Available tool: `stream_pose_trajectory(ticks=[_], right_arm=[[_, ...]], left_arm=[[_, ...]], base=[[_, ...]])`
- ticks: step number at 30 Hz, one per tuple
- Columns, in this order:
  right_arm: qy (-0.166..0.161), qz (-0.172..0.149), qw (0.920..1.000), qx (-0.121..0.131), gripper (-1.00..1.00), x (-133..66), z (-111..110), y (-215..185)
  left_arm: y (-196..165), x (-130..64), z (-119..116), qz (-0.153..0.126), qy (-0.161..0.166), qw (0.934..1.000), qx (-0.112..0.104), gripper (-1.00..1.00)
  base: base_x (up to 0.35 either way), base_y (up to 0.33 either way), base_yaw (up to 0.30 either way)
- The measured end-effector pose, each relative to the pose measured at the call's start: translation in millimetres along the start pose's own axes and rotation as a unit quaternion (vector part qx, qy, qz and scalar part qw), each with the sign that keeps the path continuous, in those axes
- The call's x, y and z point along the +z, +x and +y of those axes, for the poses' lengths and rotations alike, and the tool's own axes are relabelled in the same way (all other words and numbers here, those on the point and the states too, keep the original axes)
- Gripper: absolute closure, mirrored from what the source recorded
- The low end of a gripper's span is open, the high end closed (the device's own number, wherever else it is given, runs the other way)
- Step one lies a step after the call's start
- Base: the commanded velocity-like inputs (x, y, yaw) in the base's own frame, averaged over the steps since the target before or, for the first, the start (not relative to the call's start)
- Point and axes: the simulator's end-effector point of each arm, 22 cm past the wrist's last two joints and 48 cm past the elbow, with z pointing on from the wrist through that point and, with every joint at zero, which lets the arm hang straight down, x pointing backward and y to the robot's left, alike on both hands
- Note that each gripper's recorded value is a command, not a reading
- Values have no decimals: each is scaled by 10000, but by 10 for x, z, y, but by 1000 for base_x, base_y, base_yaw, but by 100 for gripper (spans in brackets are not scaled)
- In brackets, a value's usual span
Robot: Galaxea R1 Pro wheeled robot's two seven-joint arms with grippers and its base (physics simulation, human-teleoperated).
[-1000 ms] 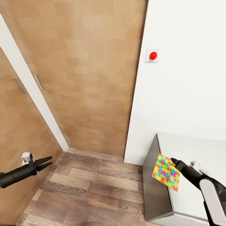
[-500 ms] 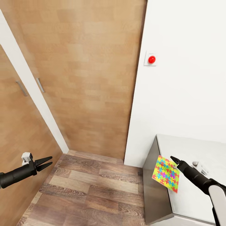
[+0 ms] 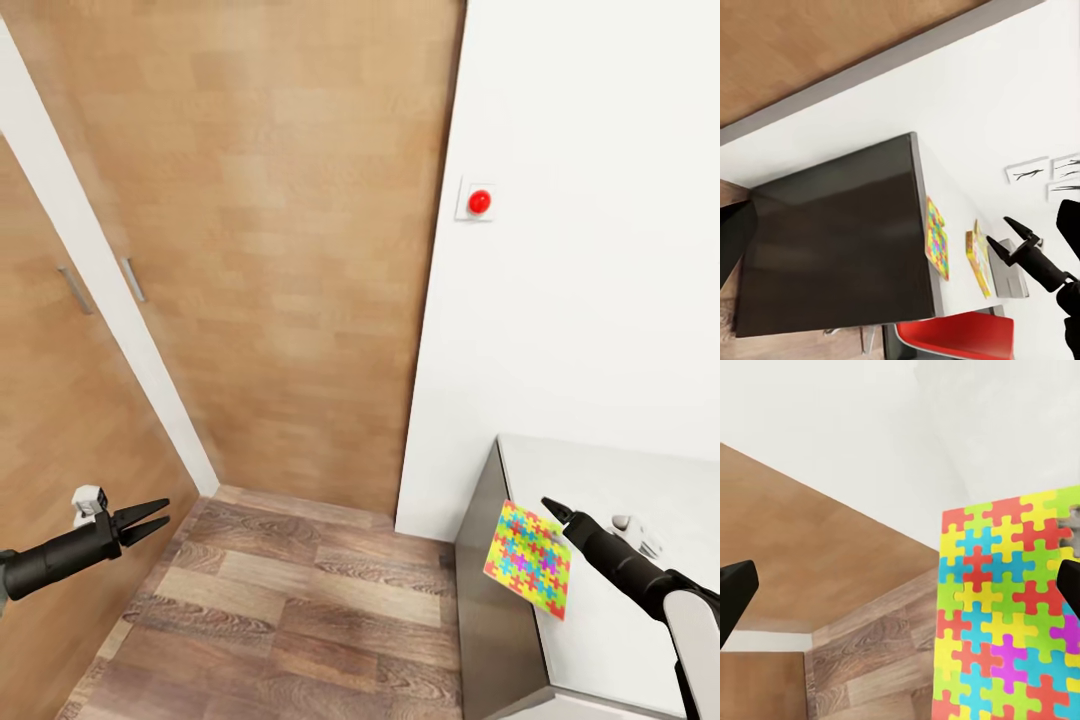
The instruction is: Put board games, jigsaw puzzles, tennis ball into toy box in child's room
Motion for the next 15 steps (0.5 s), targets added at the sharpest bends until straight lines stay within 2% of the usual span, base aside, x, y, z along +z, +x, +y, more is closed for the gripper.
stream_pose_trajectory(ticks=[15], right_arm=[[-91, -78, 9999, 10, -100, -57, 79, -62]], left_arm=[[-44, -17, -116, -51, 76, 9999, 88, -100]], base=[[0, 0, 0]])
